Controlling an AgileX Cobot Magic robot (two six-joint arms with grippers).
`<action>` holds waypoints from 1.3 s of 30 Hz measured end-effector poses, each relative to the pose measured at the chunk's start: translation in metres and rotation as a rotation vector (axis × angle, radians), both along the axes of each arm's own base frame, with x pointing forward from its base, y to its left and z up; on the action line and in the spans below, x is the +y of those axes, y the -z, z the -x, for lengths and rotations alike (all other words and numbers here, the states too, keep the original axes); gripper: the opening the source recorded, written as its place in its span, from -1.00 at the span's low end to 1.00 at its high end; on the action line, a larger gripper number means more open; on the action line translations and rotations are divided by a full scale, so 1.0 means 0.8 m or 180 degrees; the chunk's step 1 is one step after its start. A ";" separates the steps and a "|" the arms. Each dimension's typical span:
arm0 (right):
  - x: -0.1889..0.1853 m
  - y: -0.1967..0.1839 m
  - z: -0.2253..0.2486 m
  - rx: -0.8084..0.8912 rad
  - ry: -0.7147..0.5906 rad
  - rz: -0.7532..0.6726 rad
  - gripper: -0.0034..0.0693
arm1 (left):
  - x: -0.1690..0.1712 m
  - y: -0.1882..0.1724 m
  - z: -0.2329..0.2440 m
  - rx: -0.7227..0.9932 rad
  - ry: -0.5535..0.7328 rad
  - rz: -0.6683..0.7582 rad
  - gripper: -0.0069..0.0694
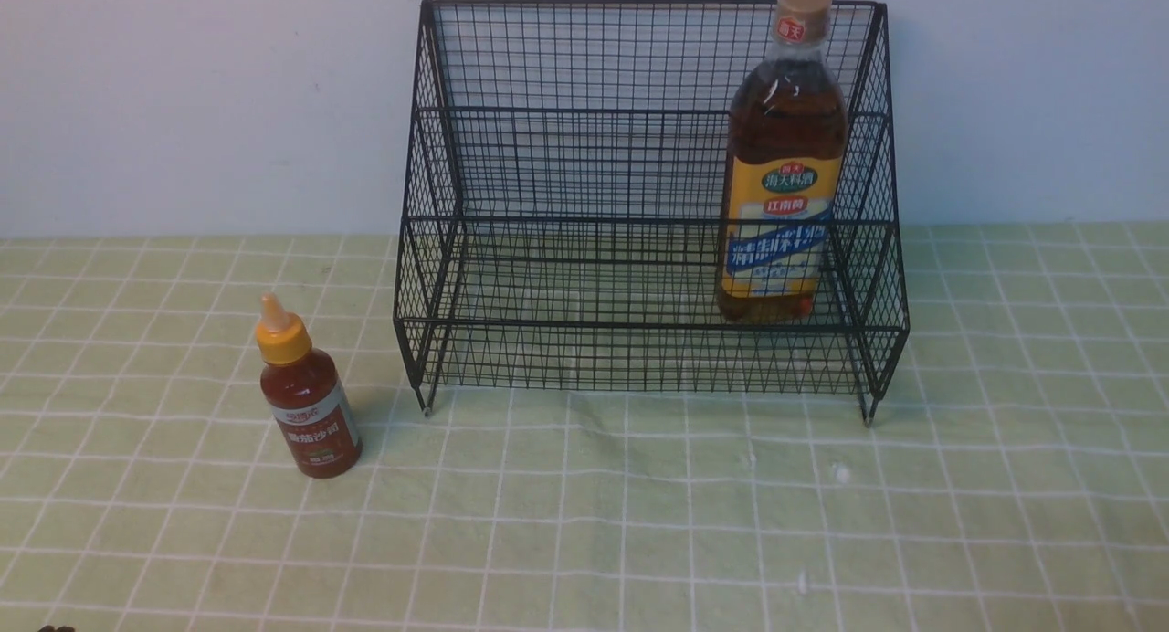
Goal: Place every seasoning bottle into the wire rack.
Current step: Use the left arm to grab the condiment bottle closest to it
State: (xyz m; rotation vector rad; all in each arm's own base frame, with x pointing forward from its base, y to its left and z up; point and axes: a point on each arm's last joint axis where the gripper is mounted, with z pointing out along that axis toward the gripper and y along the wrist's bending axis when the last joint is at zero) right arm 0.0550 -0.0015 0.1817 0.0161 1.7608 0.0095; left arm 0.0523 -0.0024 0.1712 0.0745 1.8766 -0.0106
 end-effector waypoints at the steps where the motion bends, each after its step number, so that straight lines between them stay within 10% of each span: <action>1: 0.000 0.000 0.000 0.0000 0.0000 0.0000 -0.94 | 0.000 0.000 0.000 -0.0012 0.0001 0.0019 -0.84; 20: 0.000 0.000 0.000 0.0000 0.0000 0.0000 -0.94 | 0.009 -0.118 0.005 -0.2226 -0.0164 0.1563 -0.84; 30: 0.000 0.000 0.000 0.0002 0.0000 0.0000 -0.94 | -0.021 -0.200 -0.116 0.1231 0.0033 0.0764 -0.84; 39: 0.000 0.000 0.000 0.0002 0.0000 0.0000 -0.94 | -0.030 -0.219 -0.263 0.2605 0.0407 0.0126 -0.84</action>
